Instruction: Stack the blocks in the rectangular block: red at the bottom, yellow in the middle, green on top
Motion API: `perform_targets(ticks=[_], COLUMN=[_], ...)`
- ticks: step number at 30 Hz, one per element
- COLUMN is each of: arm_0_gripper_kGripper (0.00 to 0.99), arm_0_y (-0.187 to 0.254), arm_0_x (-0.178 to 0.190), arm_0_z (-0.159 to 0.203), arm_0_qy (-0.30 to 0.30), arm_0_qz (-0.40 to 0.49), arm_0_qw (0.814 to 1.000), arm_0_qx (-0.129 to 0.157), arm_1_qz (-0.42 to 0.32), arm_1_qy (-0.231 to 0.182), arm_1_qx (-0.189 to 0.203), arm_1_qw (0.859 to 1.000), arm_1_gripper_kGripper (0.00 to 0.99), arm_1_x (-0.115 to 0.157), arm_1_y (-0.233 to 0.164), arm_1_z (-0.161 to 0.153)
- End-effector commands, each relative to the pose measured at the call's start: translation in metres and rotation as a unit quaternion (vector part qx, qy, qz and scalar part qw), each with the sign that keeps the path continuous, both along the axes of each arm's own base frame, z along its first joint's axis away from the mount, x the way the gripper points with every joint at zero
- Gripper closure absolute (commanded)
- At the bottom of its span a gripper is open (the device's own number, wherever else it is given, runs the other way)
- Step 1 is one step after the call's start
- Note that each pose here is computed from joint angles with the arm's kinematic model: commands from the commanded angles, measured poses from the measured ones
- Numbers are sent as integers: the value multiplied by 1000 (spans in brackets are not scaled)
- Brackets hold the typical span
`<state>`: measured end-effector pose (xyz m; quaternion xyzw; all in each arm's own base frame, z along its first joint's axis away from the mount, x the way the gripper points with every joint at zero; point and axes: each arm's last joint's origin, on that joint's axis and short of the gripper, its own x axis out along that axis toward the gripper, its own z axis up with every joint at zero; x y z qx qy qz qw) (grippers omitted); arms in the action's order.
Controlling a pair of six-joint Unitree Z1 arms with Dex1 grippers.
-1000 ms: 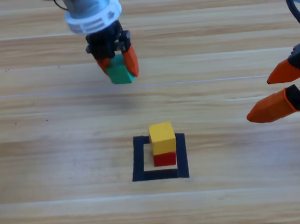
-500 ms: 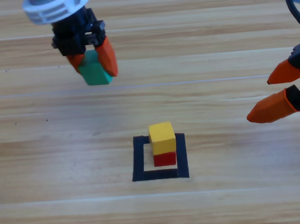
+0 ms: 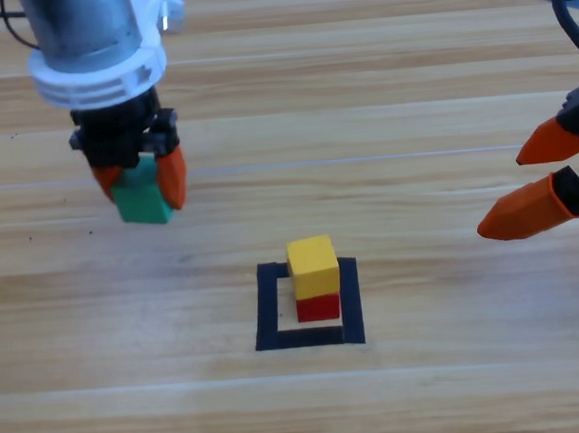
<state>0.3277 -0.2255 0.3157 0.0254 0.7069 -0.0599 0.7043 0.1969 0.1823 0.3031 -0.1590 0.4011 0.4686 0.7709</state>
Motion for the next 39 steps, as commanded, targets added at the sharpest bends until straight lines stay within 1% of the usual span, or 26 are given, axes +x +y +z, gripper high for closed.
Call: perform_targets(ticks=[1,5,12,18,21,28,39], arm_0_gripper_kGripper=[956,933,916,916,916,916,906], arm_0_y=[-17,-34,-58,-82,-91,-106,-121], arm_0_x=[-12,-21,-29,-31,-29,-20,-24], arm_0_z=[-15,-15,-18,-16,-21,-38,-45], arm_0_qy=[9,2,-2,-6,-4,8,10], arm_0_qz=[-4,6,14,15,18,20,28], arm_0_qw=[999,999,999,1000,1000,1000,1000], arm_0_qx=[38,42,37,13,6,4,2], arm_1_qz=[-6,-6,-6,-6,-6,-6,-6], arm_1_qy=[5,6,7,7,7,10,13], arm_1_qx=[-3,-4,-4,-5,-4,-7,-9], arm_1_qw=[1000,1000,1000,1000,1000,1000,1000], arm_1_gripper_kGripper=[0,0,0,0,0,0,0], arm_1_x=[-4,-4,-4,-4,-4,-3,-4], arm_1_y=[-10,-11,-11,-11,-11,-10,-10], arm_1_z=[-2,-3,-4,-4,-4,-6,-8])
